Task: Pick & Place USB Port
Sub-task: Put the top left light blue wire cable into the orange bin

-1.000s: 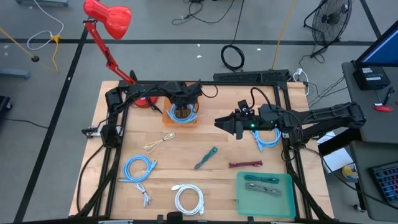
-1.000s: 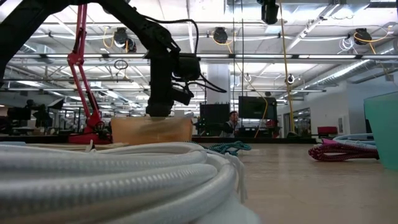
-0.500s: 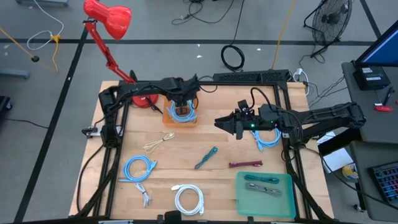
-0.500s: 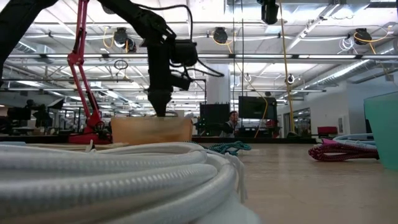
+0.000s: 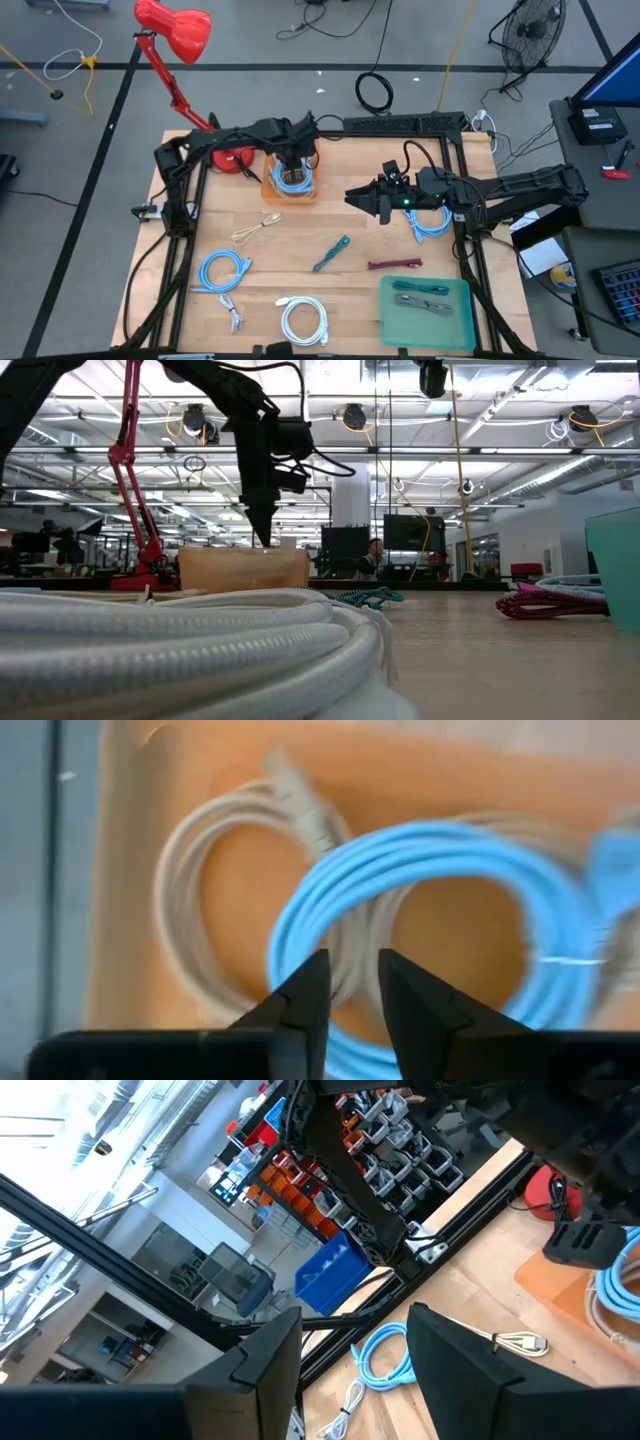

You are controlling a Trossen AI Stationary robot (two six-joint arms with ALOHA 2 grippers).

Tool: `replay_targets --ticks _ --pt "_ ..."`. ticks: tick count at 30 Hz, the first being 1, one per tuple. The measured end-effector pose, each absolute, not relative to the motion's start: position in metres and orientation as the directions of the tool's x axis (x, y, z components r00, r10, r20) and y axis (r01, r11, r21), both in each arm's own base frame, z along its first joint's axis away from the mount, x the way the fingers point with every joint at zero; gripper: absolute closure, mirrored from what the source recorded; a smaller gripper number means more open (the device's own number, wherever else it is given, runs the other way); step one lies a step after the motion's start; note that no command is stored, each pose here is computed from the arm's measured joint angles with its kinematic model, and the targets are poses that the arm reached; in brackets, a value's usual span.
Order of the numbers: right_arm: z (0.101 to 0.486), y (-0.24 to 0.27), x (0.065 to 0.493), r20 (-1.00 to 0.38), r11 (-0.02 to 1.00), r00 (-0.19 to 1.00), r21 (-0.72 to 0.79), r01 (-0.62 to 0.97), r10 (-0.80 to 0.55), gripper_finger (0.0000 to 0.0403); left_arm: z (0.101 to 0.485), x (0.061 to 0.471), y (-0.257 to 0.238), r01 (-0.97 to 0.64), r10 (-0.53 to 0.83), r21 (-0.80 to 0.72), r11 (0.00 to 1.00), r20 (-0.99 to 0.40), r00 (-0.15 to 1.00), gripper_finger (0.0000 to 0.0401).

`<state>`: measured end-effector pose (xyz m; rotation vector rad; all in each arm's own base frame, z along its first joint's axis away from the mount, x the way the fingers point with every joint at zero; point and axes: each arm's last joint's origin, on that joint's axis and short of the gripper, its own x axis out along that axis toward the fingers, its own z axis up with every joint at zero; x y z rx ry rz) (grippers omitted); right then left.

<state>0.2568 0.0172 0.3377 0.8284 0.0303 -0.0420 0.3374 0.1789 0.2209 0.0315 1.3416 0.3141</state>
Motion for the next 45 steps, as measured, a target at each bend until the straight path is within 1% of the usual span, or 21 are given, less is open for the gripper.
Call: replay_targets --ticks 2,6,7,11,16,22,27,30,33,37,41,45 --pt "0.338 0.017 0.257 -0.043 0.675 0.999 0.736 0.049 -0.026 0.0232 0.222 0.337 0.180 -0.212 0.192 0.144 0.967 -0.955 0.227 0.0331" --pt "0.338 0.017 0.257 -0.043 0.675 0.999 0.736 0.049 -0.026 0.0232 0.215 0.333 0.181 -0.230 0.158 0.107 0.967 -0.963 0.217 0.0385" --pt "0.338 0.017 0.257 -0.043 0.675 0.999 0.736 0.049 -0.026 0.0232 0.212 0.331 0.180 -0.228 0.148 0.099 0.969 -0.966 0.210 0.0393" --pt "0.338 0.017 0.257 -0.043 0.680 0.999 0.732 0.049 -0.026 0.0232 0.199 0.325 0.180 -0.232 0.129 0.084 0.969 -0.974 0.189 0.0397" --pt "0.338 0.017 0.257 -0.043 0.681 0.999 0.730 0.049 -0.026 0.0232 0.179 0.315 0.175 -0.223 0.058 0.022 0.975 -0.986 0.155 0.0399" --pt "0.338 0.017 0.257 -0.044 0.683 0.999 0.728 0.049 -0.026 0.0232 0.165 0.313 0.166 -0.207 0.033 0.000 0.978 -0.988 0.154 0.0400" --pt "0.338 0.017 0.257 -0.044 0.684 0.999 0.728 0.049 -0.026 0.0232 0.165 0.322 0.159 -0.176 0.039 0.001 0.984 -0.976 0.213 0.0400" --pt "0.338 0.017 0.257 -0.044 0.684 0.999 0.728 0.050 -0.026 0.0232 0.163 0.327 0.155 -0.160 0.014 -0.025 0.987 -0.971 0.239 0.0400" --pt "0.338 0.017 0.257 -0.045 0.684 0.999 0.728 0.051 -0.026 0.0232 0.160 0.326 0.152 -0.150 -0.048 -0.083 0.985 -0.974 0.221 0.0400" --pt "0.337 0.017 0.257 -0.048 0.687 0.999 0.725 0.053 -0.026 0.0232 0.154 0.325 0.151 -0.164 -0.087 -0.121 0.979 -0.976 0.198 0.0401" --pt "0.337 0.017 0.257 -0.049 0.687 0.998 0.725 0.056 -0.029 0.0232 0.155 0.324 0.151 -0.172 -0.099 -0.135 0.976 -0.974 0.202 0.0401" --pt "0.337 0.017 0.257 -0.049 0.687 0.998 0.725 0.056 -0.030 0.0232 0.157 0.325 0.151 -0.183 -0.139 -0.181 0.966 -0.965 0.220 0.0401"
